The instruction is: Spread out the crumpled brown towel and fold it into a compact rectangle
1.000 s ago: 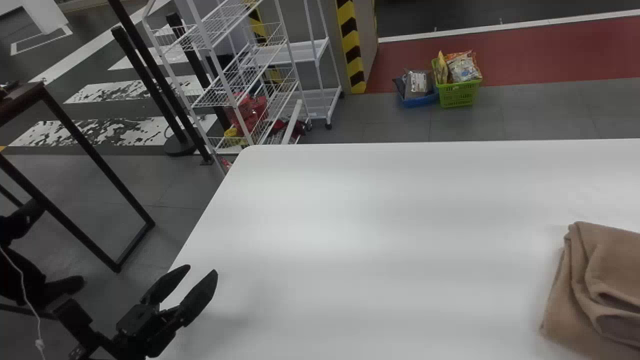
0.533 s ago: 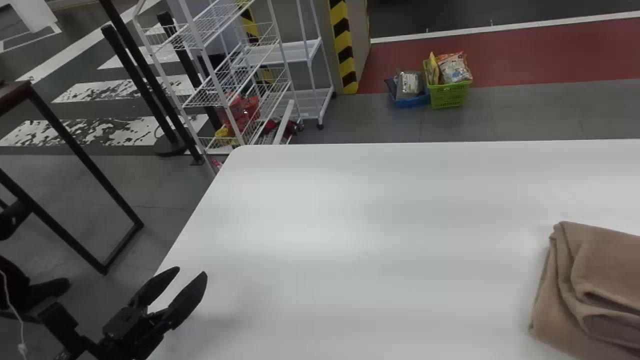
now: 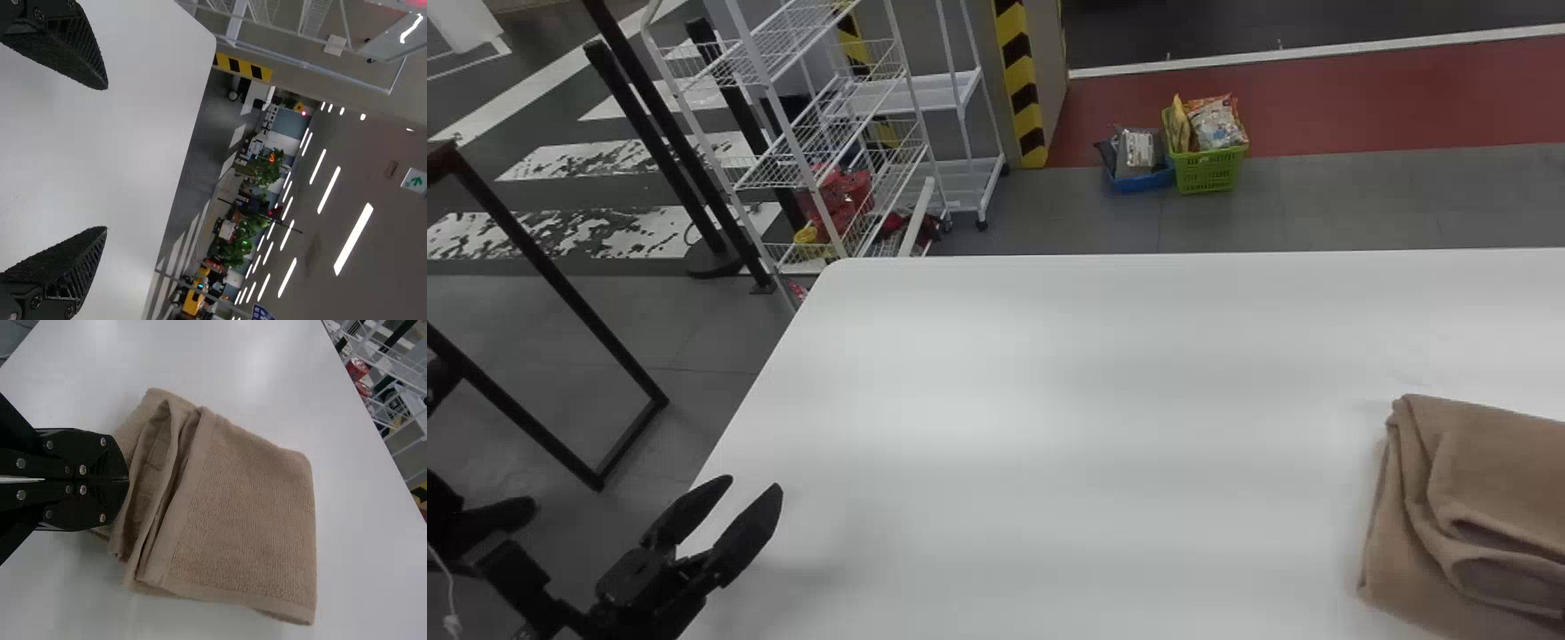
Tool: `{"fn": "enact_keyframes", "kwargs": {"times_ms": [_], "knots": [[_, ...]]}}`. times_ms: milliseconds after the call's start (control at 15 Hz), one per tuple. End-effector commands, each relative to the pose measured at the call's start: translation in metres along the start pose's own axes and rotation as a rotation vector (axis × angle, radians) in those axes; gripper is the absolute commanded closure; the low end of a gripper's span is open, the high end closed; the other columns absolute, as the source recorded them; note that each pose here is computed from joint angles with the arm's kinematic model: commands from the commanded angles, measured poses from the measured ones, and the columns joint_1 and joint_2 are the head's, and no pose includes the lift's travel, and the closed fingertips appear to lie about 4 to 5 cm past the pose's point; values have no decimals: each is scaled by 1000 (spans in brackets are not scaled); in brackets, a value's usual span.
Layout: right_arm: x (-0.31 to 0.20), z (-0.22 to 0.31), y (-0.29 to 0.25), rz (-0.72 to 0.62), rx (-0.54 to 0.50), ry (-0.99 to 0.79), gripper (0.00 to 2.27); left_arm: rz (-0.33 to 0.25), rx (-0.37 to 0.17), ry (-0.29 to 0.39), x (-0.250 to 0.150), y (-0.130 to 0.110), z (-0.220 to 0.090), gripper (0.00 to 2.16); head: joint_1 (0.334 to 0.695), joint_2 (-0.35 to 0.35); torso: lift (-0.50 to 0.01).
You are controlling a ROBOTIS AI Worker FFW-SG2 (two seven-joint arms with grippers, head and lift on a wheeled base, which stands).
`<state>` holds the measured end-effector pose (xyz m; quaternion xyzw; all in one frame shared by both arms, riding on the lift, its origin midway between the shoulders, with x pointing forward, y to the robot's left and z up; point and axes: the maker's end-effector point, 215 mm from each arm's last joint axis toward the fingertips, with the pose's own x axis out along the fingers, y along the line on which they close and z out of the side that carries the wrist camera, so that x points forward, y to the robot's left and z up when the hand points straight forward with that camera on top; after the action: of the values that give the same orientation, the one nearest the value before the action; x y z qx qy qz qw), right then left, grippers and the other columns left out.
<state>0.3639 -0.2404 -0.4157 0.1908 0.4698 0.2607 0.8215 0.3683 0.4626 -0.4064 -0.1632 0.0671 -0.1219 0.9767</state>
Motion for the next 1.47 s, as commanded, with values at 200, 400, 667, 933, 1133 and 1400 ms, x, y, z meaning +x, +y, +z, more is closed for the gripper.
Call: {"fn": "enact_keyframes", "kwargs": {"times_ms": [200, 400, 667, 933, 1133, 1400], "knots": [[37, -8, 6, -7, -6, 80, 2000, 5, -1, -2, -2, 2, 0, 46, 695, 350, -127], [35, -13, -13, -52, 13, 101, 2000, 8, -4, 0, -3, 4, -1, 46, 695, 350, -127], [15, -11, -38, -103, 38, 78, 2000, 3, -5, 3, 0, 2, -2, 46, 695, 347, -127], [-8, -3, -63, -159, 63, 44, 1997, 2, -7, 5, 1, 1, -4, 46, 695, 292, -127], [-25, 12, -64, -145, 69, -13, 1997, 4, -7, 5, 0, 2, -4, 46, 695, 247, -127], [-55, 35, -18, -119, -65, -107, 346, 1, -8, 5, 1, 0, -4, 46, 695, 248, -127]]}}
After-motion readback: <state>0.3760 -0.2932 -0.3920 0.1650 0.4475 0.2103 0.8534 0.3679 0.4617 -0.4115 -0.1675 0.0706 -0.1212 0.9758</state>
